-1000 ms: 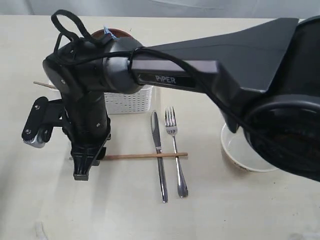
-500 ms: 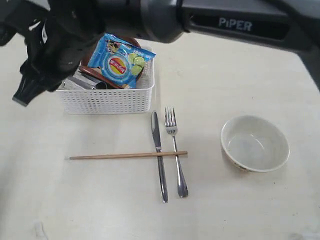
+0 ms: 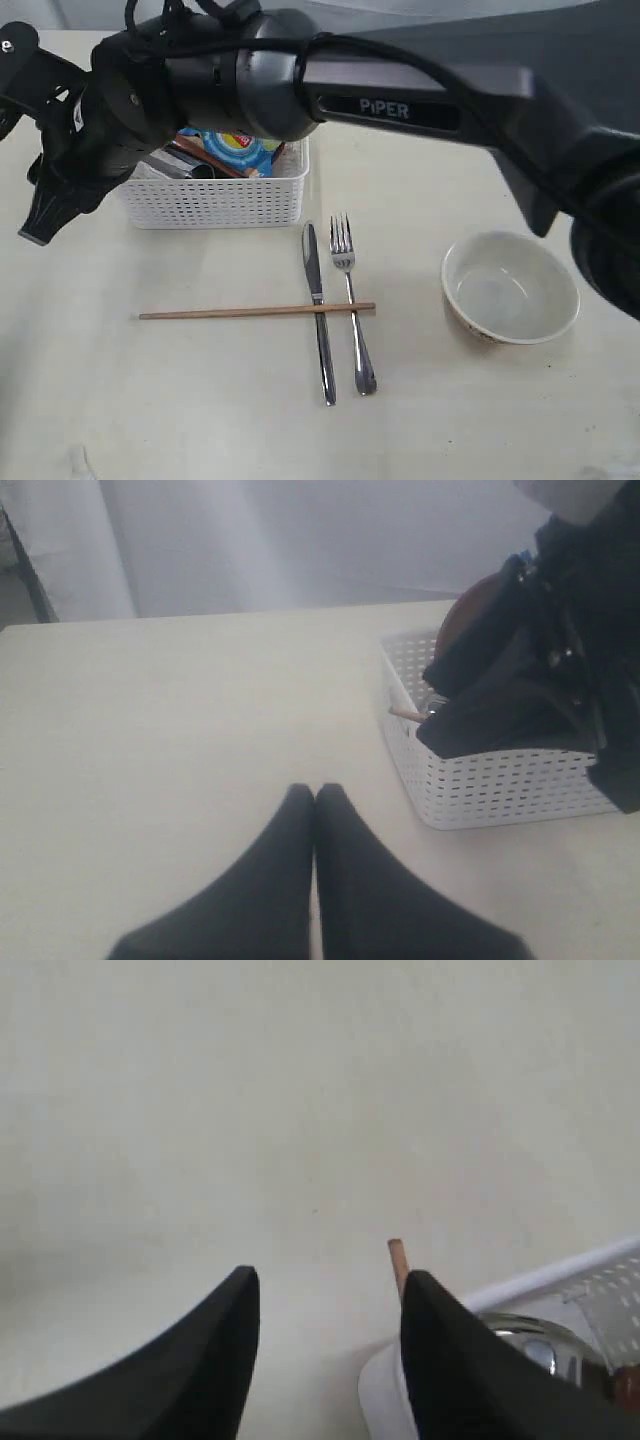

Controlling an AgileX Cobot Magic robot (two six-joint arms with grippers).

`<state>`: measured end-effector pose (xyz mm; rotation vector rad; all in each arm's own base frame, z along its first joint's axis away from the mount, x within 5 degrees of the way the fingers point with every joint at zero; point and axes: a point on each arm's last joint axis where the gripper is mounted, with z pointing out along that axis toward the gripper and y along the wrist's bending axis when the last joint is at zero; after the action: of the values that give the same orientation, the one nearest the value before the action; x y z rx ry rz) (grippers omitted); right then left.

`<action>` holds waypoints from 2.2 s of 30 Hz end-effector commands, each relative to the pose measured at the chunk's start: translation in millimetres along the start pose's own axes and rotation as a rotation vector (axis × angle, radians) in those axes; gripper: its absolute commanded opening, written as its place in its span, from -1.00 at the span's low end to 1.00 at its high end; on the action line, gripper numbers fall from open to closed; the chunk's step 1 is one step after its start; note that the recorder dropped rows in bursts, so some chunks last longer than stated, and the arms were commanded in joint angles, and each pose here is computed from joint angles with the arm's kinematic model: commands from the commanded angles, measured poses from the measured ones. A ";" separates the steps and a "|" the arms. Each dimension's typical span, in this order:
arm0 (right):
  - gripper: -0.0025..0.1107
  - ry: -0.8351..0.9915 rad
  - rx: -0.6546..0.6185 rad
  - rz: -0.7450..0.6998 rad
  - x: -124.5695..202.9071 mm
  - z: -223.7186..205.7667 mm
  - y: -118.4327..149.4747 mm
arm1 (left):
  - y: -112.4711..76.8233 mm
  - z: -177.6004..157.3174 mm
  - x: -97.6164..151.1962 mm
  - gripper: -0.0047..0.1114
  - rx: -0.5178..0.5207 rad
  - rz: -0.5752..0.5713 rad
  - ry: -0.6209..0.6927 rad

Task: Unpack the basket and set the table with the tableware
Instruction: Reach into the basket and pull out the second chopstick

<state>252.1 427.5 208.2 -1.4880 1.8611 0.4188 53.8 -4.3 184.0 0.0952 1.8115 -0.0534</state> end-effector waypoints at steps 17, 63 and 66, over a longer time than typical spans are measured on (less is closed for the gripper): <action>-0.20 0.142 0.061 -0.116 -5.3 28.8 -14.6 | -0.5 0.0 -0.4 -0.92 0.008 0.001 -0.012; -0.96 0.223 0.021 -0.138 -82.0 -125.4 -12.6 | -0.5 0.0 -0.4 -0.92 0.008 0.001 -0.012; -0.96 0.255 -0.103 -0.159 -73.1 -110.8 10.9 | -0.5 0.0 -0.4 -0.92 0.008 0.001 -0.012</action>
<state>223.4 409.4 342.7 -1.7425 1.9211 0.2274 53.8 -4.3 184.0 0.0952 1.8115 -0.0534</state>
